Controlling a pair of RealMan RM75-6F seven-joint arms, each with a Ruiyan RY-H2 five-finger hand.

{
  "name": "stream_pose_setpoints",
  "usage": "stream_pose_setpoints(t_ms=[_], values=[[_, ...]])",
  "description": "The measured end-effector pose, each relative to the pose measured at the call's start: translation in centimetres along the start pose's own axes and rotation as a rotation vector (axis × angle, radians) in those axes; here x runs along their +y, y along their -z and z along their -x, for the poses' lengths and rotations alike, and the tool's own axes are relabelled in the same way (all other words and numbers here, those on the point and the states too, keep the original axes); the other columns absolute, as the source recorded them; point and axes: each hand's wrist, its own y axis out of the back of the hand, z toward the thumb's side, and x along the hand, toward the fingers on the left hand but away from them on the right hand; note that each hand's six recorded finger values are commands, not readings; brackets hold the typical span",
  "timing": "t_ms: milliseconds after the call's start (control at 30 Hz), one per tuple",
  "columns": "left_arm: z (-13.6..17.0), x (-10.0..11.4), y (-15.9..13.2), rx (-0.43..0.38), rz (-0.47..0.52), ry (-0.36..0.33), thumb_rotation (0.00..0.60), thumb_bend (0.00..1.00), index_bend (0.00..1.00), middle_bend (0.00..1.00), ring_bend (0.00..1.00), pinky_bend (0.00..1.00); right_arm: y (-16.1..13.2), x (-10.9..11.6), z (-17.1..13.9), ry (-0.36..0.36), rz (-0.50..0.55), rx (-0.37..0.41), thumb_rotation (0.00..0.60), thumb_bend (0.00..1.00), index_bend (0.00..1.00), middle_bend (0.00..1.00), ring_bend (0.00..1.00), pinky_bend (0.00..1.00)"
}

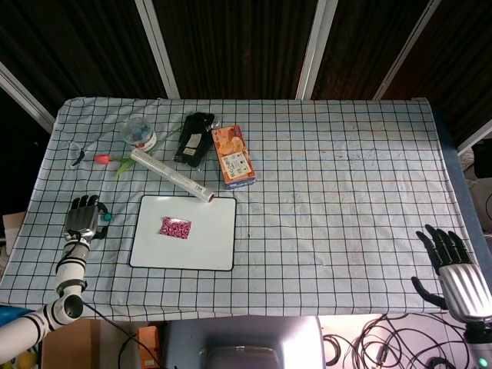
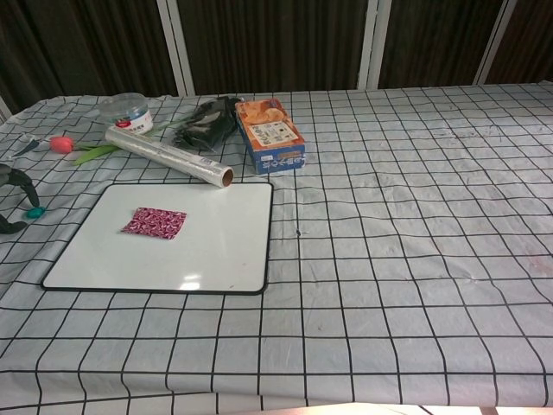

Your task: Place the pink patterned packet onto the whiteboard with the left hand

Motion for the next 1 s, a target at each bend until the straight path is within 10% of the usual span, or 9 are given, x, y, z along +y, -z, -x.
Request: stream_pose_setpoints(t_ms=[1000], values=[[-1.3,-0.4,0.0,0.005,0.019,0.009,0.600,0.36,0.51,0.12,0.02,0.06,0.2,0.1,0.1,0.003,0.000,-0.010,0.600,0.26,0.00,0.00,0.00,0.00]])
